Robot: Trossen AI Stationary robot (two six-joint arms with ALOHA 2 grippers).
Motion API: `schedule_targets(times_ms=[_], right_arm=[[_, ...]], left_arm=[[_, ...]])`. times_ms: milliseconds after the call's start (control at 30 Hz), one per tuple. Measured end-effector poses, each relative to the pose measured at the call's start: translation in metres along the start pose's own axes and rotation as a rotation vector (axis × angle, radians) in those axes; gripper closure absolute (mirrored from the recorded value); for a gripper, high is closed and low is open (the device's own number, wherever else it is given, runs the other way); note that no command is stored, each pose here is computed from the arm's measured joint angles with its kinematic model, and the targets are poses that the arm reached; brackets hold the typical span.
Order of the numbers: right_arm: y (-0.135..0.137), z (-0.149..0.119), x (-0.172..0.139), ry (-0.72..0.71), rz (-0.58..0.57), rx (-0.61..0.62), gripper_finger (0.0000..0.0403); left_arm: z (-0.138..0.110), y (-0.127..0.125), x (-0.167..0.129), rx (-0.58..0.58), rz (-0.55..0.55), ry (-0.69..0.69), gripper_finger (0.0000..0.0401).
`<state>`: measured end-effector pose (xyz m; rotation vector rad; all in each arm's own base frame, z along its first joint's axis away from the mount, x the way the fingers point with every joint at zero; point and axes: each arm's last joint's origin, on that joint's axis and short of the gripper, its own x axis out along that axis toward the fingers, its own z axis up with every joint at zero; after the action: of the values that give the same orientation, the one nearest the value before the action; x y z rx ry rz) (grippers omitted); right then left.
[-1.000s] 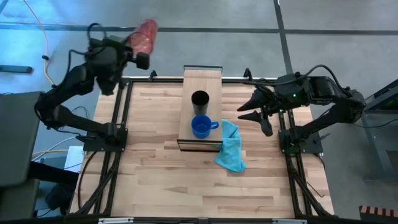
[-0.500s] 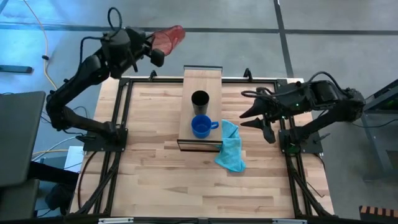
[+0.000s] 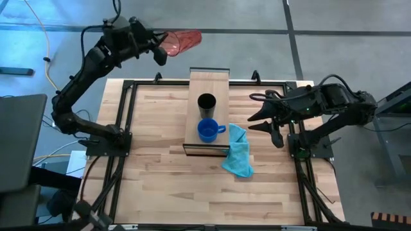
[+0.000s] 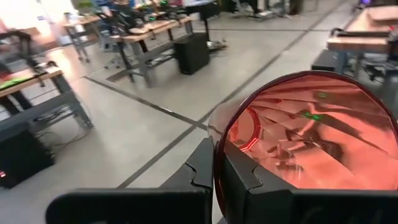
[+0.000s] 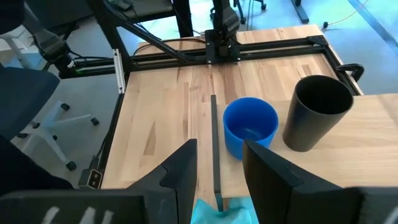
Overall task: Stack small to large cups/mugs on shelf
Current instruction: Put the red glass cup on the shelf
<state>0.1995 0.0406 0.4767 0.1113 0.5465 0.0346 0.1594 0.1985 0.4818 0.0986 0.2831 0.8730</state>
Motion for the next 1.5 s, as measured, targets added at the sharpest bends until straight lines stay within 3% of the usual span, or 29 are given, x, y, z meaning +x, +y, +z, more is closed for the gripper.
schedule_targets(times_ms=[400, 767, 1200, 1500], right_arm=[[-0.002, 0.000, 0.000, -0.018, -0.073, 0.056, 0.0284], [-0.004, 0.001, 0.000, -0.031, -0.117, 0.084, 0.0284], [-0.009, 0.002, 0.000, -0.031, -0.139, 0.078, 0.0284], [-0.009, 0.001, 0.000, -0.027, -0.140, 0.065, 0.0284]], left_arm=[[-0.024, 0.025, 0.043, 0.033, -0.190, 0.045, 0.0401], [-0.026, 0.024, 0.072, 0.079, -0.402, 0.106, 0.0401], [-0.011, 0.029, 0.085, 0.154, -0.467, 0.159, 0.0401], [-0.020, 0.026, 0.092, 0.141, -0.526, 0.207, 0.0401]])
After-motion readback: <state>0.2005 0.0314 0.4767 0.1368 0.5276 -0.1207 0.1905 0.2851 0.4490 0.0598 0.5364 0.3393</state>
